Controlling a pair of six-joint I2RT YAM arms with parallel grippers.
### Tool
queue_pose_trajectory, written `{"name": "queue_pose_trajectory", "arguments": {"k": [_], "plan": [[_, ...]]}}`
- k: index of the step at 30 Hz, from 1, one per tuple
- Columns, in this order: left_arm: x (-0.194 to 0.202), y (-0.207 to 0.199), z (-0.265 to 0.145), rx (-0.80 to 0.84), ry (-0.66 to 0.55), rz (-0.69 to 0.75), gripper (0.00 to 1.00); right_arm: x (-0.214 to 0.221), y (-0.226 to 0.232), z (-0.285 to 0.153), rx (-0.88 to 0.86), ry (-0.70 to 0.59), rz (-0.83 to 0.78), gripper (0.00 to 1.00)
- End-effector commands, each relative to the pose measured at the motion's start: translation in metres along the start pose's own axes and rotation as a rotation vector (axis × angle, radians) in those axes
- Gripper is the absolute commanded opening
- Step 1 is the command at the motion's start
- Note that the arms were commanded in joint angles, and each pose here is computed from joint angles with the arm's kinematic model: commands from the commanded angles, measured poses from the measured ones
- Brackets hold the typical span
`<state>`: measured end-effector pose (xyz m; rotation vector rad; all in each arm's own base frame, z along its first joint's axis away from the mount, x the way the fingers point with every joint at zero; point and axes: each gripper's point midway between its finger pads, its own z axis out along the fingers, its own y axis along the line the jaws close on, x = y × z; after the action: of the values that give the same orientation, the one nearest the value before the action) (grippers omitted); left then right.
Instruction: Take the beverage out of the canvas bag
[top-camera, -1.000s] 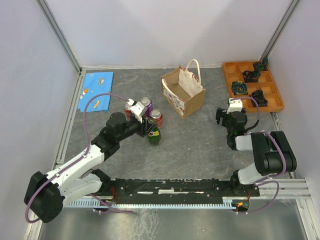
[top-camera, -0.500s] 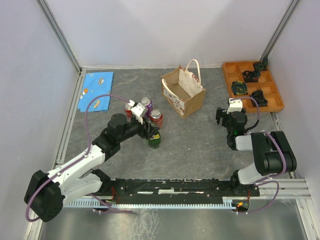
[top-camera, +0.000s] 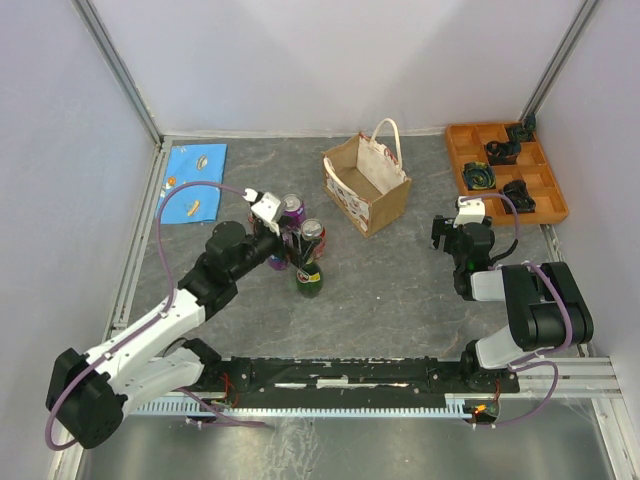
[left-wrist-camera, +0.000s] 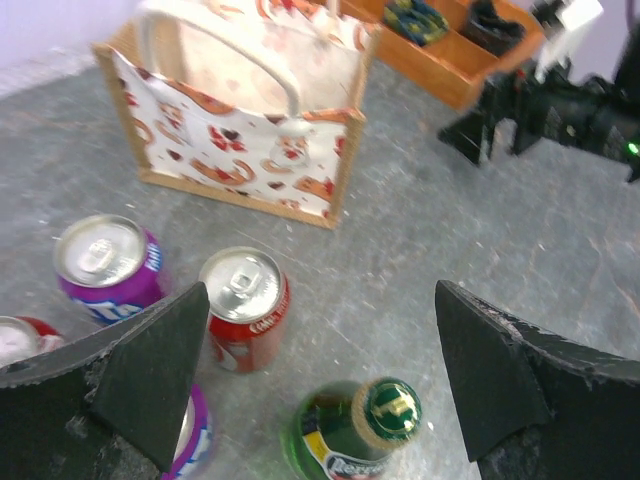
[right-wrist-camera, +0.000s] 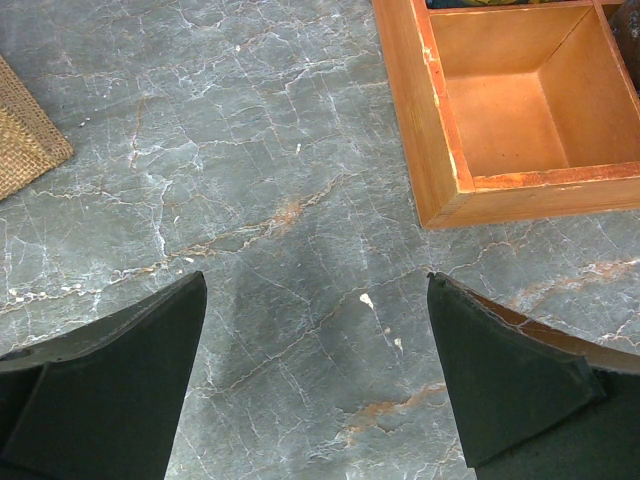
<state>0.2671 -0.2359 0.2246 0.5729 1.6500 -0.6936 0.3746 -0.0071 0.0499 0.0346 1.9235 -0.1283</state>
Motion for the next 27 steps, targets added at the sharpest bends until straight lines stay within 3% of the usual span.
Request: {"name": "queue_pose_trajectory", "arguments": {"k": [1,6,16,23,27], "plan": [[-0.05,0.03,-0.004,-0.181,-0.068,0.082,0.99,-0.022,0.0,0.006,0.006,-0.064,0.013,0.99],[-0.058,0.079,-0.013,-0.418,-0.028,0.103,0.99,-0.022,0.0,0.006,0.006,-0.064,0.013,0.99],[-0.05,0.205,-0.073,-0.783,-0.009,-0.037,0.99,-0.023,0.0,0.006,0.006,-0.065,0.012,0.99],[-0.014,0.277,-0.119,-0.953,0.015,-0.227,0.99,-0.022,0.0,0.006,0.006,-0.063,0.011,0.99],[0.01,0.297,-0.128,-1.021,0.095,-0.291,0.99,-0.022,0.0,0.006,0.005,-0.064,0.011,0.99]]}}
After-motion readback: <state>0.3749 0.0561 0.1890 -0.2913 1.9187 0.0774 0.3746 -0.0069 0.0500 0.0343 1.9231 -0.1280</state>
